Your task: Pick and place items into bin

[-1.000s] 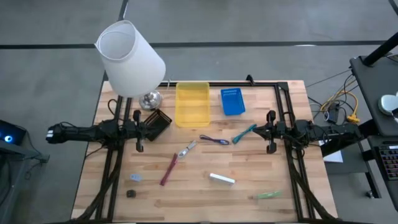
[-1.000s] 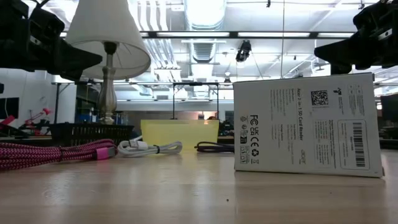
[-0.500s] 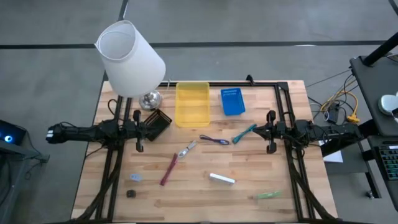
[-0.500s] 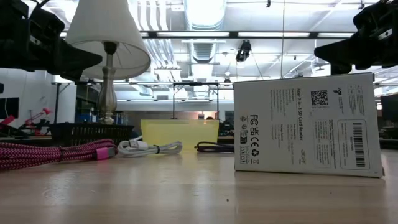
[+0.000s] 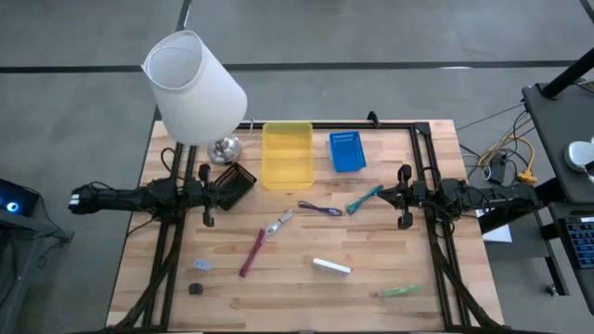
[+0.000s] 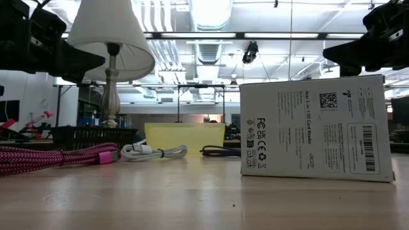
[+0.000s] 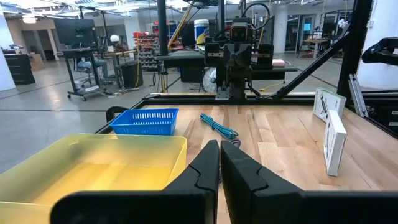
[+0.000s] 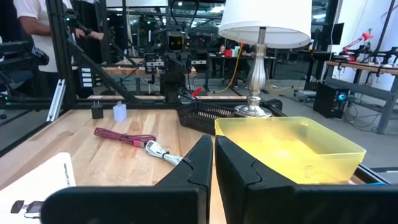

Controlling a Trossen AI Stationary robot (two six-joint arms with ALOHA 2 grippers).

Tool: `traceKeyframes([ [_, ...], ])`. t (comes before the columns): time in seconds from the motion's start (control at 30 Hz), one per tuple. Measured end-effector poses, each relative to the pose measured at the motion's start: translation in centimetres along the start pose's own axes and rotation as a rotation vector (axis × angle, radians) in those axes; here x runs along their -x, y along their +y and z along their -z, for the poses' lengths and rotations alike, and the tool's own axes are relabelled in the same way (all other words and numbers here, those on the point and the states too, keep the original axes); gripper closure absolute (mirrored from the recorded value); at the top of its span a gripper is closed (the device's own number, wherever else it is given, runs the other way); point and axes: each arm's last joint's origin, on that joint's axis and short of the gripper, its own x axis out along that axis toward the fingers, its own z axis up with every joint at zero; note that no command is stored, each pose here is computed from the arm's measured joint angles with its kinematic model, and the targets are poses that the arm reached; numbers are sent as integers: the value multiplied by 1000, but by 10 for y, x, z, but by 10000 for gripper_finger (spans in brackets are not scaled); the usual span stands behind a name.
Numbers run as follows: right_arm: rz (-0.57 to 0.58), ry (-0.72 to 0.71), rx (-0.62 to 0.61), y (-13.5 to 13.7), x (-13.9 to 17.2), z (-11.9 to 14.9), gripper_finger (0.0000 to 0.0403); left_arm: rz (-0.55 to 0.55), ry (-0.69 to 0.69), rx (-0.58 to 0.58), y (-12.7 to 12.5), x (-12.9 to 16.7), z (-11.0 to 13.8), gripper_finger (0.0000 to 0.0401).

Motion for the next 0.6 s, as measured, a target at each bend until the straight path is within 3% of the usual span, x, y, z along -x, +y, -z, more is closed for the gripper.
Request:
traceKeyframes([
  [0.6, 0, 0, -3, 0, 0, 0, 394, 0, 0, 0, 0, 0, 0, 401],
])
